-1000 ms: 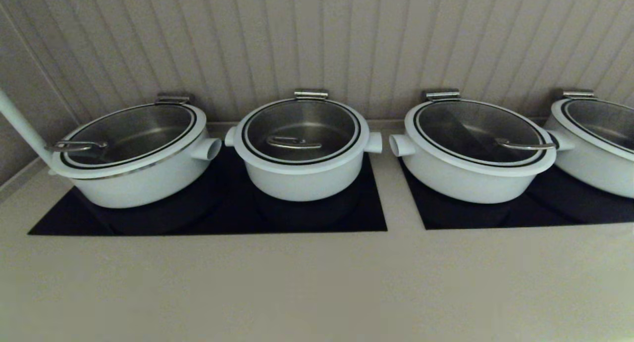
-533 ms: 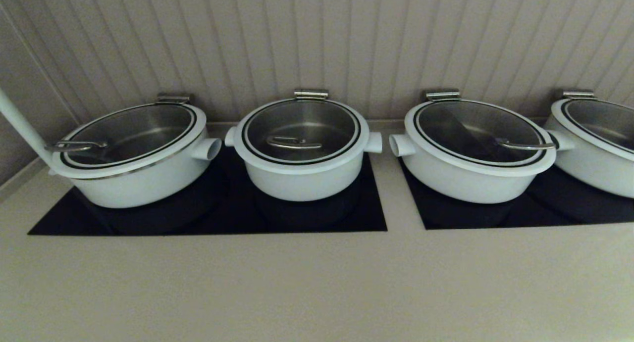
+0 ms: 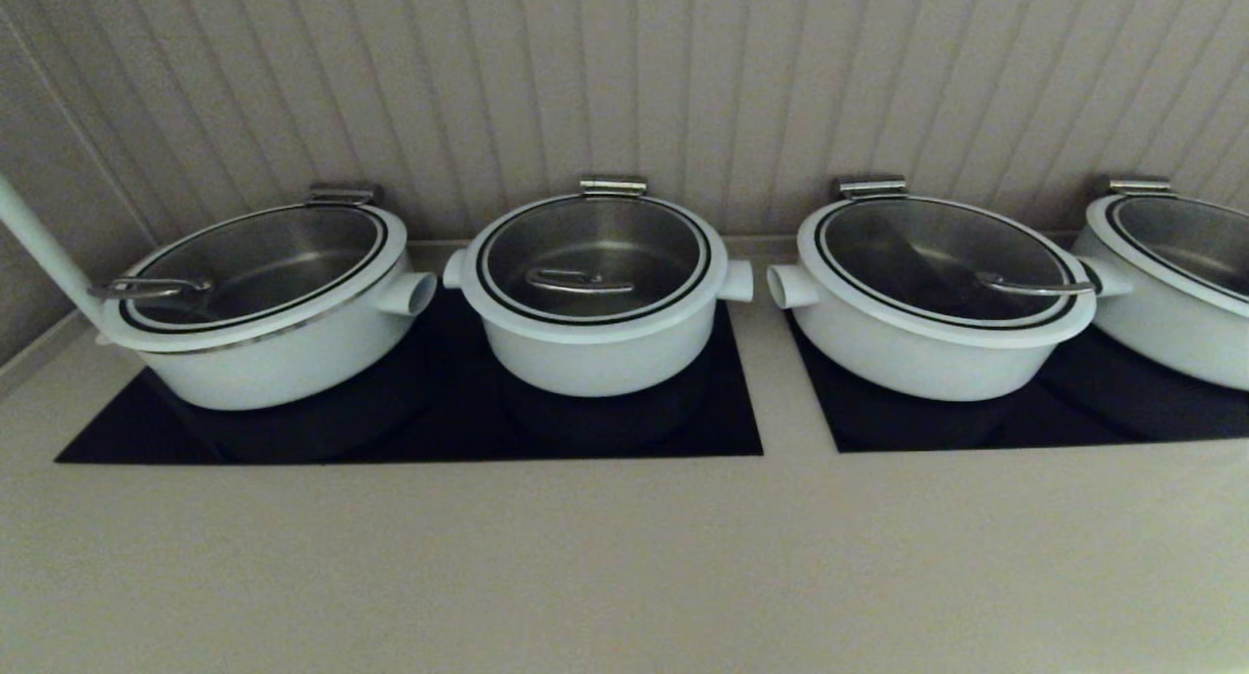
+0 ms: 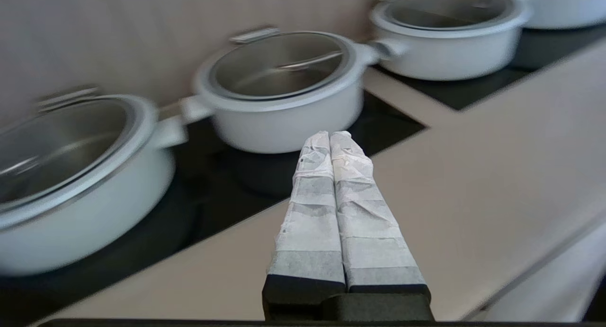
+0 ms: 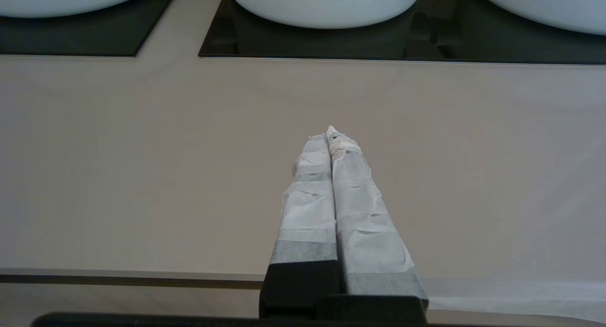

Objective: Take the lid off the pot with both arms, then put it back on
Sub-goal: Open the food pot lid a small opening with the left arm

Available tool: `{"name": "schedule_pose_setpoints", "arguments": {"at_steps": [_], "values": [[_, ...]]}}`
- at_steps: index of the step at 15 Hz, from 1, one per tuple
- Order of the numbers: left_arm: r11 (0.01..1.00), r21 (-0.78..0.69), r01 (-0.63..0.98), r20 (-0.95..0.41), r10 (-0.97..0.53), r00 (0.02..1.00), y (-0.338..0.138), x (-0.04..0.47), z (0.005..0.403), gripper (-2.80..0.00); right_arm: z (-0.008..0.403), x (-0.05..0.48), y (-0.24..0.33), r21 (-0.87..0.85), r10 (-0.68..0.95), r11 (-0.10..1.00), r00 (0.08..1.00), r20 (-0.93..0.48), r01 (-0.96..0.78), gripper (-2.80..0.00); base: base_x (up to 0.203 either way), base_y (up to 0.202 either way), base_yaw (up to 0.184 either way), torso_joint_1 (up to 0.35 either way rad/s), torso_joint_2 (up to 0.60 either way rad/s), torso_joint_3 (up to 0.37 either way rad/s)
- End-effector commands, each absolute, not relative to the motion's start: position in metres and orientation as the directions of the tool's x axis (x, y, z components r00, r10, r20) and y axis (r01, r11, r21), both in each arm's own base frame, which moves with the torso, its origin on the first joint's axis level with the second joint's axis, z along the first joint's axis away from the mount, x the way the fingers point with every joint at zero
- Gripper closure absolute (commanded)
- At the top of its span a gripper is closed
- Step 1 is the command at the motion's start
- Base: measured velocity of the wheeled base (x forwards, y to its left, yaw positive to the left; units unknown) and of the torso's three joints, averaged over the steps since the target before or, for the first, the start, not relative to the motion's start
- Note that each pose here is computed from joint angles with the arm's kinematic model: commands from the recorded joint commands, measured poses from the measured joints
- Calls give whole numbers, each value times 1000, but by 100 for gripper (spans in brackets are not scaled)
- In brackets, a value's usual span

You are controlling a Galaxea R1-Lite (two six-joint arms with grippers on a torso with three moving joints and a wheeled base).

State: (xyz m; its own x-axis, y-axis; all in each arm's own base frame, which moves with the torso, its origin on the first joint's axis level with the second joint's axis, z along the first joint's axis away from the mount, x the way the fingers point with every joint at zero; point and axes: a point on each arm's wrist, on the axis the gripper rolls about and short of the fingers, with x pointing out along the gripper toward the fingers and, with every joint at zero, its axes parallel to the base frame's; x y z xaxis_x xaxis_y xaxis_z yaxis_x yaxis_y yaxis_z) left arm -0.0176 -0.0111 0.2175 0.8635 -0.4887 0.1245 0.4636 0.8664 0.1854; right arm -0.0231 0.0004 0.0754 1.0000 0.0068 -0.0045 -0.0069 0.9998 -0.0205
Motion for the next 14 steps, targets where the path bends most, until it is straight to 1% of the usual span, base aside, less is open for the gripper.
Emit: {"name": "schedule_pose_setpoints", "arguments": {"at_steps": [1, 4, 5, 8, 11, 14], "values": [[820, 132, 557, 19, -564, 826, -13, 19, 238, 0, 75, -23, 0, -21, 8, 1000, 1000, -6, -8, 0, 0, 0, 0, 0, 0, 0], [689, 120, 714, -34, -716, 697, -20, 41, 248, 0, 75, -23, 0, -21, 8, 1000, 1000, -6, -8, 0, 0, 0, 0, 0, 0, 0], [654, 114, 747, -63, -746, 663, -24, 51, 247, 0, 75, -23, 0, -21, 8, 1000, 1000, -6, -8, 0, 0, 0, 0, 0, 0, 0], [579, 95, 809, -122, -800, 587, -36, 78, 244, 0, 75, -23, 0, -21, 8, 1000, 1000, -6, -8, 0, 0, 0, 0, 0, 0, 0], [522, 85, 849, -140, -837, 529, -49, 98, 241, 0, 75, -23, 0, -21, 8, 1000, 1000, -6, -8, 0, 0, 0, 0, 0, 0, 0], [493, 39, 869, -189, -850, 491, -58, 109, 232, 0, 75, -23, 0, -21, 7, 1000, 1000, -6, -7, 0, 0, 0, 0, 0, 0, 0]]}}
